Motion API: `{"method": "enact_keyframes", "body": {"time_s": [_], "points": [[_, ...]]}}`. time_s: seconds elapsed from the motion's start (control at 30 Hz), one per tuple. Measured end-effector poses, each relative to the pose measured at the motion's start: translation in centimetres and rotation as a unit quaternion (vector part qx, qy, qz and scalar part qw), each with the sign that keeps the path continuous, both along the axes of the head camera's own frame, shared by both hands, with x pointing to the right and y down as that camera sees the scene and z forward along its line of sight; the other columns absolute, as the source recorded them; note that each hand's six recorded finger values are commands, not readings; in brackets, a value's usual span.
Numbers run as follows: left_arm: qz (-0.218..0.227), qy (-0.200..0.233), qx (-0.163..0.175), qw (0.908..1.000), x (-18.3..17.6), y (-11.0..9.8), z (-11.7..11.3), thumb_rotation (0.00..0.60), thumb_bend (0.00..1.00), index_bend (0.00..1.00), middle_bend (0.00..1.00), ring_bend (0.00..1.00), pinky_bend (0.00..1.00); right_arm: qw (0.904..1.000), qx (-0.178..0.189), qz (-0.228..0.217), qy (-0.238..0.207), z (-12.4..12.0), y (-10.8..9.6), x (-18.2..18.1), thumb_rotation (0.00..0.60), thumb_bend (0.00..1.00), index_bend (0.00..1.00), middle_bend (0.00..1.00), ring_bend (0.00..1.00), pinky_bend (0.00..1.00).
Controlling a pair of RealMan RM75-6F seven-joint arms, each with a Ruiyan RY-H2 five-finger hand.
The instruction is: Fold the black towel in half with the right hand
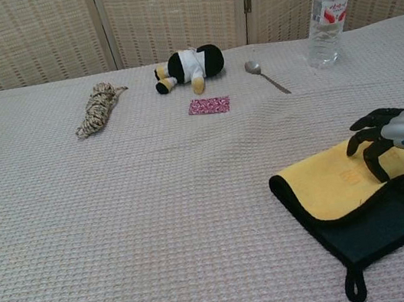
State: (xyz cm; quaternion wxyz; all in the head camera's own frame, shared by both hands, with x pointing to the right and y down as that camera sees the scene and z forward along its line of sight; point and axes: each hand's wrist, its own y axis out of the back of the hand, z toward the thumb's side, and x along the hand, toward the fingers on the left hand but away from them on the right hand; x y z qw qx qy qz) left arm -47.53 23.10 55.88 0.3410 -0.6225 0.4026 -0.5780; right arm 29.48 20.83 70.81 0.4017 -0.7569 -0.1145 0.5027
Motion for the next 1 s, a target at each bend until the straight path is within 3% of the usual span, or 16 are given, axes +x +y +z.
{"method": "enact_keyframes", "body": {"time_s": [0.47,1.0], "points": [[0.004,0.001,0.0,1.0,0.3,0.1,0.1,0.6,0.52,0.0,0.03,0.0,0.0,0.9997,-0.017,-0.015,0.001,-1.1,2.7,1.0,0.6,0.49,0.68,0.23,0.06,0.0],[0.002,0.002,0.001,1.0,0.3,0.1,0.0,0.6,0.52,0.0,0.03,0.0,0.0,0.9993,-0.024,-0.025,0.013,-1.1,3.9,1.4,0.6,0.49,0.67,0.21,0.05,0.0]]}}
